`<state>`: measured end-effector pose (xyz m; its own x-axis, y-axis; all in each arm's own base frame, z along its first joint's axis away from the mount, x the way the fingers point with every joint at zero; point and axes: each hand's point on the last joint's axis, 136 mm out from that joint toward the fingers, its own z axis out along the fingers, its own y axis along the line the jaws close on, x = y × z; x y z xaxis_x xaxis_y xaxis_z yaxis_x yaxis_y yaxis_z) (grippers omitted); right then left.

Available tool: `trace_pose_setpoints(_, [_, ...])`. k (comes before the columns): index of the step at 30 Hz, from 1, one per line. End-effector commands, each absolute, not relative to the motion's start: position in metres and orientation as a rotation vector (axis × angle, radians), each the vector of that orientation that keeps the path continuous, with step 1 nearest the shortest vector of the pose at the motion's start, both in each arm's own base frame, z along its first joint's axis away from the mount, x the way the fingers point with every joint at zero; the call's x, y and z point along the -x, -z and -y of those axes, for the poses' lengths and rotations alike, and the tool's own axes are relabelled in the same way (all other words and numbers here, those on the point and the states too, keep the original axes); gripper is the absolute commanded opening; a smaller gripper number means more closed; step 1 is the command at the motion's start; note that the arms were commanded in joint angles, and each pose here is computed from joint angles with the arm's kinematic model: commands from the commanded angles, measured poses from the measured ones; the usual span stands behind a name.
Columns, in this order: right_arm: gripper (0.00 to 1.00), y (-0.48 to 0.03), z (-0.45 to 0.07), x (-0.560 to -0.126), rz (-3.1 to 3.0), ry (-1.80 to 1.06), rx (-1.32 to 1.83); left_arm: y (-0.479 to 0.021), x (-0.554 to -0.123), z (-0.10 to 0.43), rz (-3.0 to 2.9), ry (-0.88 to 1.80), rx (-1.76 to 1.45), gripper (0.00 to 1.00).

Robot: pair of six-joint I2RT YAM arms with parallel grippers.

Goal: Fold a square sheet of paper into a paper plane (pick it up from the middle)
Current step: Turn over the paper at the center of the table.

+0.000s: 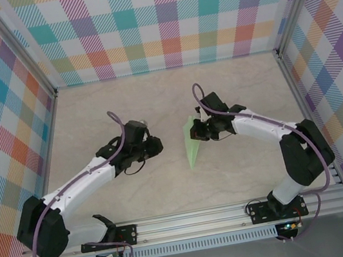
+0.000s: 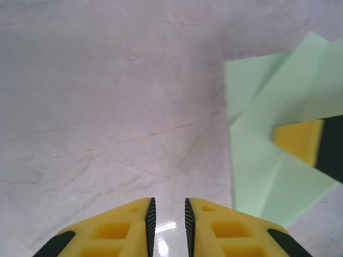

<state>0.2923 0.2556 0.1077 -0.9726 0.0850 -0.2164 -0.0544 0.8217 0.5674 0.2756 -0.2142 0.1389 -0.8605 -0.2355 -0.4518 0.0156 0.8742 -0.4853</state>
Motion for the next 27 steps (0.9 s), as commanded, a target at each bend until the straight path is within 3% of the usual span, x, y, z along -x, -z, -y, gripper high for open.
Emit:
trace_pose_setpoints(1, [0.04,-0.107,-0.229,-0.274,-2.845,-0.666,0.008,-0.130,-0.274,0.185,-2.517,0.540,0.264,0.25])
trace_pose_setpoints(14, [0.05,-0.132,-0.202,-0.259,-2.852,-0.282,0.103,-0.148,-0.270,0.162,-2.391,0.529,0.310,0.34])
trace_pose_setpoints(16, [0.05,-0.135,-0.201,-0.258,-2.847,-0.229,0.123,-0.150,-0.268,0.157,-2.378,0.514,0.322,0.42])
trace_pose_setpoints(20, [0.04,-0.142,-0.198,-0.255,-2.833,-0.124,0.161,-0.158,-0.266,0.148,-2.326,0.504,0.325,0.46])
trace_pose_setpoints(27, [0.04,-0.154,-0.194,-0.251,-2.801,0.035,0.213,-0.174,-0.258,0.129,-2.241,0.473,0.321,0.70])
